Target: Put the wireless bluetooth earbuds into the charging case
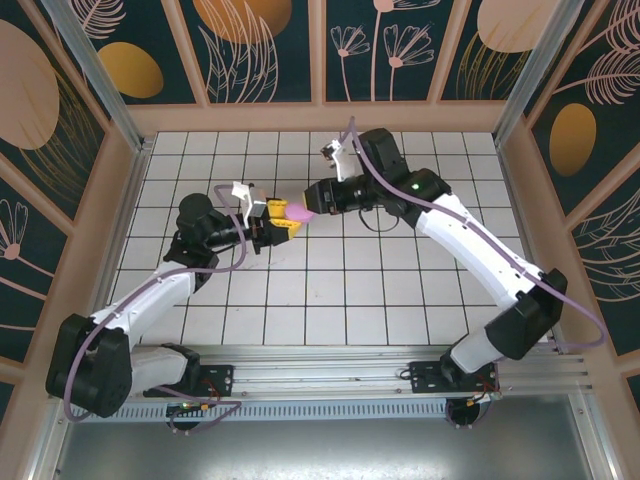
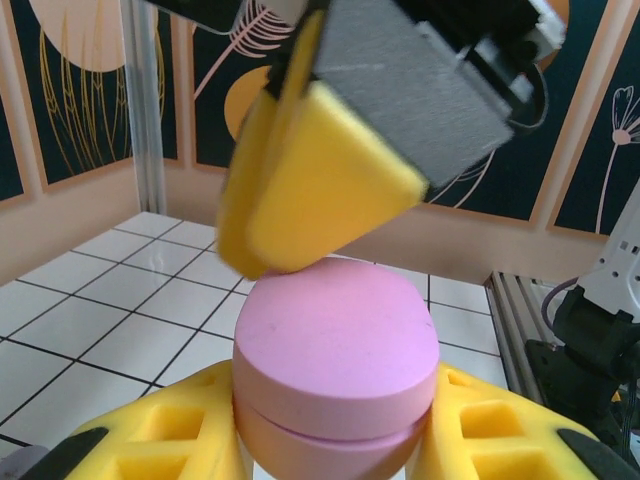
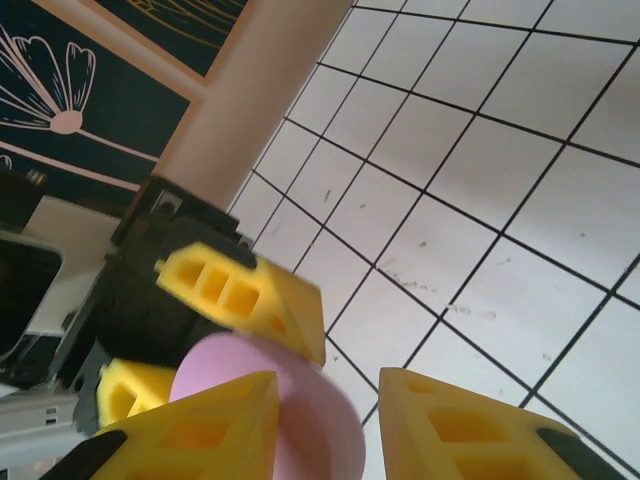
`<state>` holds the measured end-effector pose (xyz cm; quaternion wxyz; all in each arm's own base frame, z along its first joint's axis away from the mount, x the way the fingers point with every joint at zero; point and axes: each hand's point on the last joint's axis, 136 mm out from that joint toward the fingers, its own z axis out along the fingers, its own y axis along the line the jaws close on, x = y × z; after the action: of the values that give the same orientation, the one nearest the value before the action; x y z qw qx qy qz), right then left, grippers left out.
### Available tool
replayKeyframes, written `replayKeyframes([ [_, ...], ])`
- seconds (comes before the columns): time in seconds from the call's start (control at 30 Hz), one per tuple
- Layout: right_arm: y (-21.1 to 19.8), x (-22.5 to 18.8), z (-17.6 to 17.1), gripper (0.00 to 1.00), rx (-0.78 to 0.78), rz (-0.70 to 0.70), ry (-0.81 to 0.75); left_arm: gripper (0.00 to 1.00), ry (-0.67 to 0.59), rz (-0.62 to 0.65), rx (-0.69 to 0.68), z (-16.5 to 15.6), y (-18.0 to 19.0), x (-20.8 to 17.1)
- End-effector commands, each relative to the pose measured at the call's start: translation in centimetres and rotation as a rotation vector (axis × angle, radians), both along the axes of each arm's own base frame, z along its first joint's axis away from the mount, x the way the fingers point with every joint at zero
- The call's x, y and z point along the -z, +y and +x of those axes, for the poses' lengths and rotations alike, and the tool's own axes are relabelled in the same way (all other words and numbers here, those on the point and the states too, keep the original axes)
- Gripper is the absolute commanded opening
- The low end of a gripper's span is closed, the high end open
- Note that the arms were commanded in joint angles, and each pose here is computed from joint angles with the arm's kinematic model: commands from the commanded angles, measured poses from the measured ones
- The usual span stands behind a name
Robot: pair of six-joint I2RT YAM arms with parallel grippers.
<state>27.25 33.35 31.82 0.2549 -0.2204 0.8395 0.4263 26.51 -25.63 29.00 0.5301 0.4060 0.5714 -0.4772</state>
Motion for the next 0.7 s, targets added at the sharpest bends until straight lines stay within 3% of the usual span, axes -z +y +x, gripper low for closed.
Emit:
replayKeyframes([
  [0.0, -1.5, -2.7, -0.4, 0.37, 0.061, 0.092, -0.034, 0.00, -0.074, -0.048, -0.028, 0.6, 0.1, -2.2],
  [0.07, -2.7, -2.1, 0.4, 0.46, 0.140, 0.135, 0.023, 0.00, -0.088, -0.054, -0.039, 1.0, 0.1, -2.5],
  [0.23, -4.1, -1.4, 0.1, 0.58, 0.182, 0.318, 0.130, 0.00, -0.094, -0.073, -0.034, 1.1, 0.0, -3.1],
  [0.67, -2.9, -1.8, -0.8, 0.61, 0.128, 0.467, 0.199, 0.00, -0.054, -0.085, -0.046, 0.5, 0.4, -1.8],
])
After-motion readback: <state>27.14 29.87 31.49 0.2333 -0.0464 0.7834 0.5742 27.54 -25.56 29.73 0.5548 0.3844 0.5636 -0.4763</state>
